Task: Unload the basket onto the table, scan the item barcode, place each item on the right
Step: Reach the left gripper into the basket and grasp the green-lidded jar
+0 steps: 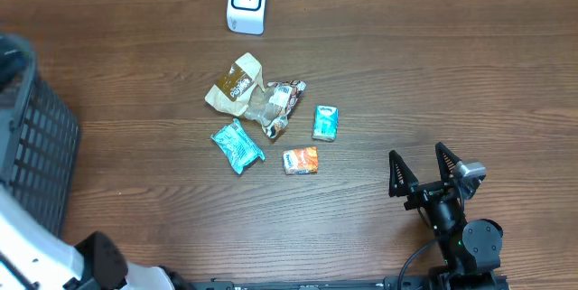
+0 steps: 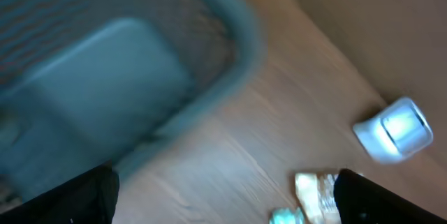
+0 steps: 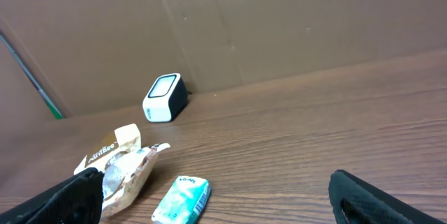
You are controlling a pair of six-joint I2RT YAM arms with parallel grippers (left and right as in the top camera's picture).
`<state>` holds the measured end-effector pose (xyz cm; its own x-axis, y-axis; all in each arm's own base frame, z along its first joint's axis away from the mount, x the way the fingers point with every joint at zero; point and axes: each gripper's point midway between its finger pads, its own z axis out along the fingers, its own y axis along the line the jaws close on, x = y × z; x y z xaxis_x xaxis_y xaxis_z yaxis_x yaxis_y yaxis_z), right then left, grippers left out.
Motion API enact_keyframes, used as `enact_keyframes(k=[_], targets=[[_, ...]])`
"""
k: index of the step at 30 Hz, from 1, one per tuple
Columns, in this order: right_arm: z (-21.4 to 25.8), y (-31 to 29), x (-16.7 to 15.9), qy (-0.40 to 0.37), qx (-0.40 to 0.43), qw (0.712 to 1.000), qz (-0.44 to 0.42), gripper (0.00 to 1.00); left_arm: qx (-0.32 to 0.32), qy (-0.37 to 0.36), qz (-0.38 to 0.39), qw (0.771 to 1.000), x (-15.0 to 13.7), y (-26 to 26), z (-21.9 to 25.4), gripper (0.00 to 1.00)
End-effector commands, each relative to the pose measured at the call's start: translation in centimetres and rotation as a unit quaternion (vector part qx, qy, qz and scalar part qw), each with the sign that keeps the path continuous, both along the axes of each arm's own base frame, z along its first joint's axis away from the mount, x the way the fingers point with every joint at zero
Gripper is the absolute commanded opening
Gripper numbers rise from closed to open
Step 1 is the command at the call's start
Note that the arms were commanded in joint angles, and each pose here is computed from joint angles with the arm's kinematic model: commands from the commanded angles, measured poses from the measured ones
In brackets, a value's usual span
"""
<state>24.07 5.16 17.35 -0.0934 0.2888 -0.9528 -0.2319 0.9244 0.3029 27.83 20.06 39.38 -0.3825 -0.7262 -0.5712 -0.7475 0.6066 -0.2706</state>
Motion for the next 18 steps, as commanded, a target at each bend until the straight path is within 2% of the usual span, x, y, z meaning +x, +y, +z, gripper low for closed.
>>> enact_keyframes(k=[1,5,11,16,18], targets=[[-0.2,-0.3,0.1,-0.002,0.0,1.0,-0.007,1.0,-0.021,-0.029,0.152,0.988,-5.2,5.2,0.6,1.0],[-0.2,-0.3,0.1,-0.002,0.0,1.0,-0.007,1.0,-0.053,0.009,0.231,0.972,-8.8,9.2,-2.6,1.0],[-0.2,-0.3,0.1,-0.002,0.0,1.0,-0.007,1.0,-0.101,0.121,0.306,0.939,-13.9,12.3,-10.6,1.0],[-0.2,-0.3,0.1,-0.002,0.0,1.0,-0.007,1.0,-0.106,0.172,0.343,0.917,-16.3,14.2,-16.0,1.0],[-0.2,-0.3,0.1,-0.002,0.0,1.0,-0.007,1.0,-0.097,0.175,0.336,0.92,-16.2,14.9,-17.2,1.0]])
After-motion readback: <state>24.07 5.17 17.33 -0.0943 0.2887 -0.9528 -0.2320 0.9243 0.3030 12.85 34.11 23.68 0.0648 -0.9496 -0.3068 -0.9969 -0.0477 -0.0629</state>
